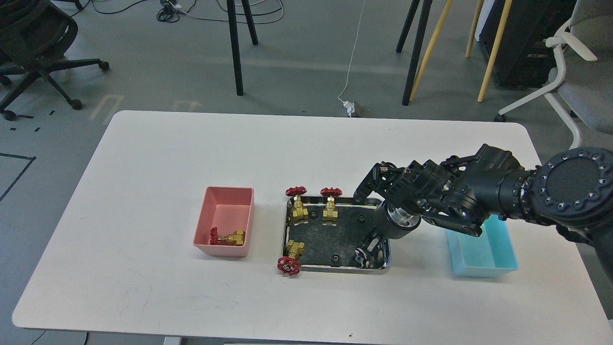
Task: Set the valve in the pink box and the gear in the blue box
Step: 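Lift the gear out of the tray with the right hand, then carry the gear with the right hand over the blue box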
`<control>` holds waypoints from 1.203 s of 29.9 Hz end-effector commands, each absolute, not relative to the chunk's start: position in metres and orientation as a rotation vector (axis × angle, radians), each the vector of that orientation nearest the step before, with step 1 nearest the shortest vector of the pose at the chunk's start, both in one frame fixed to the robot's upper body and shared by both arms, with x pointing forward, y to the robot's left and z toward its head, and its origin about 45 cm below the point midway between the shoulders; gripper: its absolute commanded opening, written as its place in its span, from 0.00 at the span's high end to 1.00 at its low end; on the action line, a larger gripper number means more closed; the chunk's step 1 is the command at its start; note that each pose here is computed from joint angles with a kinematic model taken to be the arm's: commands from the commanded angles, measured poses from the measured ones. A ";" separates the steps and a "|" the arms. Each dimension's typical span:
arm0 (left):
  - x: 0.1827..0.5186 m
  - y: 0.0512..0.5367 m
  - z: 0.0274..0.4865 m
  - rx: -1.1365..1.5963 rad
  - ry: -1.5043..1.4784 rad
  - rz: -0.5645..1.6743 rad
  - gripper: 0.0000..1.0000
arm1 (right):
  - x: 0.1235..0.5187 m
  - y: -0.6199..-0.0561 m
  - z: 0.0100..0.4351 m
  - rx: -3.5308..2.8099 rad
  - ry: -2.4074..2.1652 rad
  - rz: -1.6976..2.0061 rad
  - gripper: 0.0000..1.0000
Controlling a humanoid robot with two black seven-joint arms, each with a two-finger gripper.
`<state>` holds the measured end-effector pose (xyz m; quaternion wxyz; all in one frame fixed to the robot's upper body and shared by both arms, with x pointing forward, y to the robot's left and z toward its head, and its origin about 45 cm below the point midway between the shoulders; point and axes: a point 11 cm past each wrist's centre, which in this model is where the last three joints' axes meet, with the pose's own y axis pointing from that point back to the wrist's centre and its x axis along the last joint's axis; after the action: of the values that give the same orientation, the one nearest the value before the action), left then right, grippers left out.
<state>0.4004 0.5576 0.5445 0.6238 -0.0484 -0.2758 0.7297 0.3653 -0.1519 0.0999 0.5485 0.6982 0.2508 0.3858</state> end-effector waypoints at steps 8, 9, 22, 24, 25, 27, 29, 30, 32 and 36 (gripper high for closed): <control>0.400 0.558 0.544 -0.109 -0.632 1.678 0.01 | 0.368 -0.151 0.104 1.652 0.596 0.916 0.90; 0.400 0.558 0.544 -0.110 -0.633 1.676 0.01 | 0.369 -0.150 0.106 1.653 0.592 0.922 0.90; 0.405 0.555 0.538 -0.098 -0.620 1.672 0.01 | 0.398 -0.123 0.189 1.855 0.382 0.931 0.90; 0.406 0.553 0.536 -0.097 -0.618 1.670 0.01 | 0.401 -0.163 0.200 1.862 0.320 0.866 0.90; 0.406 0.554 0.536 -0.098 -0.618 1.671 0.01 | 0.400 -0.181 0.206 1.870 0.294 0.836 0.90; 0.408 0.551 0.535 -0.101 -0.613 1.668 0.01 | 0.395 -0.216 0.213 1.880 0.238 0.781 0.90; 0.414 0.544 0.529 -0.113 -0.597 1.654 0.01 | 0.391 -0.255 0.221 1.884 0.157 0.725 0.90; 0.417 0.541 0.527 -0.117 -0.592 1.652 0.01 | 0.389 -0.272 0.224 1.886 0.120 0.699 0.90; 0.418 0.540 0.526 -0.119 -0.589 1.654 0.01 | 0.380 -0.298 0.228 1.893 0.066 0.655 0.90; 0.419 0.539 0.525 -0.120 -0.586 1.654 0.01 | 0.357 -0.354 0.232 1.895 -0.056 0.550 0.90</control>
<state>0.4182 0.5399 0.5256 0.6374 -0.0520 -0.2577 0.7243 0.3729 -0.3173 0.2300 0.5423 0.7984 0.0104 0.2612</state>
